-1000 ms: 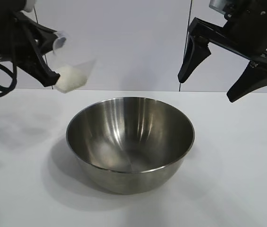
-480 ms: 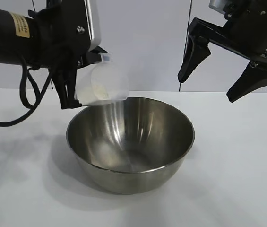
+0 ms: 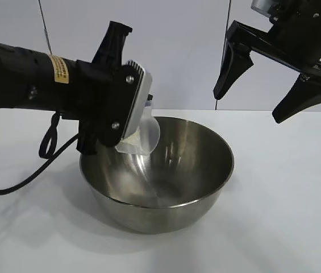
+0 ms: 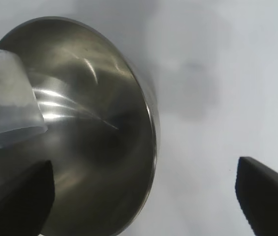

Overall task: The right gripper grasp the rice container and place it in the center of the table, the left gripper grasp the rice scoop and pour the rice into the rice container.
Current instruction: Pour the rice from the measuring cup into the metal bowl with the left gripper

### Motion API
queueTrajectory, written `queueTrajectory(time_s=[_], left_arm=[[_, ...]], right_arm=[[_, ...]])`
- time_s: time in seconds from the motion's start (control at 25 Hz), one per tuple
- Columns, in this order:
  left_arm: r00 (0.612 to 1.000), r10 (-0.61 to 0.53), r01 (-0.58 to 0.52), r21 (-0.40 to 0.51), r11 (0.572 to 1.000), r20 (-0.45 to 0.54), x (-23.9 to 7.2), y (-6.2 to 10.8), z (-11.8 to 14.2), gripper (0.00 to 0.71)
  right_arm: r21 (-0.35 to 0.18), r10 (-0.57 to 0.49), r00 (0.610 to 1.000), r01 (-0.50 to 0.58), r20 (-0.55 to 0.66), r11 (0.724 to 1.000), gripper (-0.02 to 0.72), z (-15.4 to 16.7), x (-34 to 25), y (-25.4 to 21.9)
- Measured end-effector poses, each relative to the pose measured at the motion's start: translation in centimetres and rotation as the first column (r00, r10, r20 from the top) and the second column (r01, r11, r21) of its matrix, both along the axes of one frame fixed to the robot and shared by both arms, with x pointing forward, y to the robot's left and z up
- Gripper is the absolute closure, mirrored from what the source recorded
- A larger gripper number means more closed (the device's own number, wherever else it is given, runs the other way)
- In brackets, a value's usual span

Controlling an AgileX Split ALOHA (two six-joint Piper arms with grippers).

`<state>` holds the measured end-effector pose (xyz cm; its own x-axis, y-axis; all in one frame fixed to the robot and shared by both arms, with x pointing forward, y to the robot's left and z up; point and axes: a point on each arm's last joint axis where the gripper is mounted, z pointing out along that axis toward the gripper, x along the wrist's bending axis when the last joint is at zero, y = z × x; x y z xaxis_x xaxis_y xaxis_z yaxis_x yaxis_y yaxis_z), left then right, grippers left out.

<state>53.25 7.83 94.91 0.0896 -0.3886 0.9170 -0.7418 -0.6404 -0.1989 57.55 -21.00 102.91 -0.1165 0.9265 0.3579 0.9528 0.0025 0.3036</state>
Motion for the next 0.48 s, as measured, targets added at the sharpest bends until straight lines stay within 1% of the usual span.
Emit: queueTrajectory(time_s=[0.2, 0.36, 0.48], left_arm=[[0.991, -0.078, 0.072, 0.059, 0.996, 0.106, 0.11, -0.47, 0.61, 0.698], [0.975, -0.166, 0.149, 0.123, 0.981, 0.145, -0.24, -0.80, 0.55, 0.698], [0.965, -0.206, 0.181, 0.153, 0.971, 0.162, -0.40, -0.93, 0.51, 0.698]], right_arm=[[0.002, 0.001, 1.000, -0.001, -0.005, 1.000, 0.009, -0.01, -0.05, 0.02], [0.002, 0.011, 1.000, -0.011, -0.028, 1.000, 0.009, -0.06, -0.27, 0.04], [-0.001, 0.018, 0.999, -0.018, -0.044, 1.000, 0.009, -0.11, -0.42, 0.03]])
